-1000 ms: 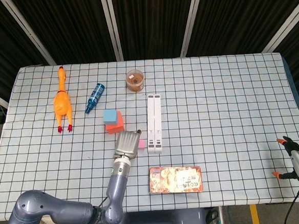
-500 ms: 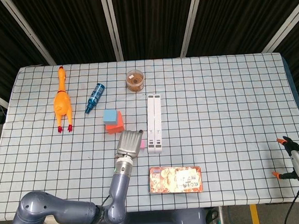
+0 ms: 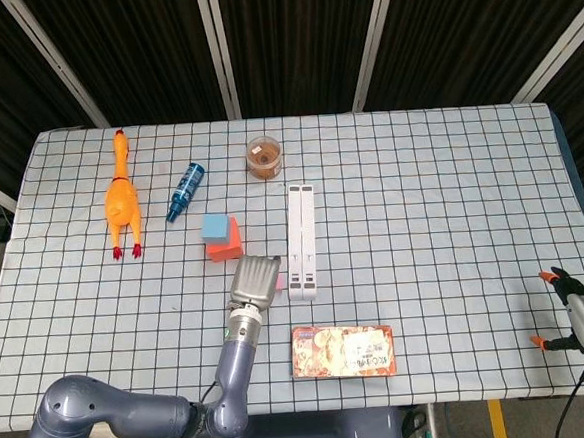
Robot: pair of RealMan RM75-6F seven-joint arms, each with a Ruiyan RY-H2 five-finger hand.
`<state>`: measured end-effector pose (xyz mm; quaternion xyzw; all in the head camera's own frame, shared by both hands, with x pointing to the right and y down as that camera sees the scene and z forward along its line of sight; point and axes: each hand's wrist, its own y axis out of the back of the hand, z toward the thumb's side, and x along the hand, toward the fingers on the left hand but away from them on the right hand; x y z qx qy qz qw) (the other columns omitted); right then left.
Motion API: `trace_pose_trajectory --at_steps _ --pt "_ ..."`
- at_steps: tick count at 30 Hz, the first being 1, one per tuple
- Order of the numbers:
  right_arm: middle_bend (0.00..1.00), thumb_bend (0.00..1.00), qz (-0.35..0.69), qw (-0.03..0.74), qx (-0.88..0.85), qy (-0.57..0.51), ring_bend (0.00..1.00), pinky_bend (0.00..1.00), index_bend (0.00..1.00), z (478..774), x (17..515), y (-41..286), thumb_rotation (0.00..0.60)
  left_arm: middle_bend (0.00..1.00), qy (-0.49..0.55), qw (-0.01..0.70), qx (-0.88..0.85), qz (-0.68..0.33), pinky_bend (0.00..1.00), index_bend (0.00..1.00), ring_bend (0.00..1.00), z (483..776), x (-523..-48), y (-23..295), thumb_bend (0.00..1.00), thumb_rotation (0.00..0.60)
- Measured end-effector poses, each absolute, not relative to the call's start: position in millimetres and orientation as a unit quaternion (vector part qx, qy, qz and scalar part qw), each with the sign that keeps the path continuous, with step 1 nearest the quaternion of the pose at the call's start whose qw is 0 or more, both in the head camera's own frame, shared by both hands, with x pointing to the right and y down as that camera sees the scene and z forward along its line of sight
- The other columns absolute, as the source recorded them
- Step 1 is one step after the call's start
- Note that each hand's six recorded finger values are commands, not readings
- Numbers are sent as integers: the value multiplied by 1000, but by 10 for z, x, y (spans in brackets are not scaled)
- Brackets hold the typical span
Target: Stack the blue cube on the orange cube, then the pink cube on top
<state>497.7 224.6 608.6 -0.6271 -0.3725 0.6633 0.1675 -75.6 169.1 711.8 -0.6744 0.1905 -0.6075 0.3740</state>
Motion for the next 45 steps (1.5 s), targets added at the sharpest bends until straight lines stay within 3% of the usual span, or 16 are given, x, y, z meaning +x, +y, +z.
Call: trace_pose_trajectory --at_steps 45 --pt "46 41 664 163 -628 -372 104 213 139 6108 4986 2249 600 974 194 383 -664 -612 806 422 789 7134 -761 1690 335 600"
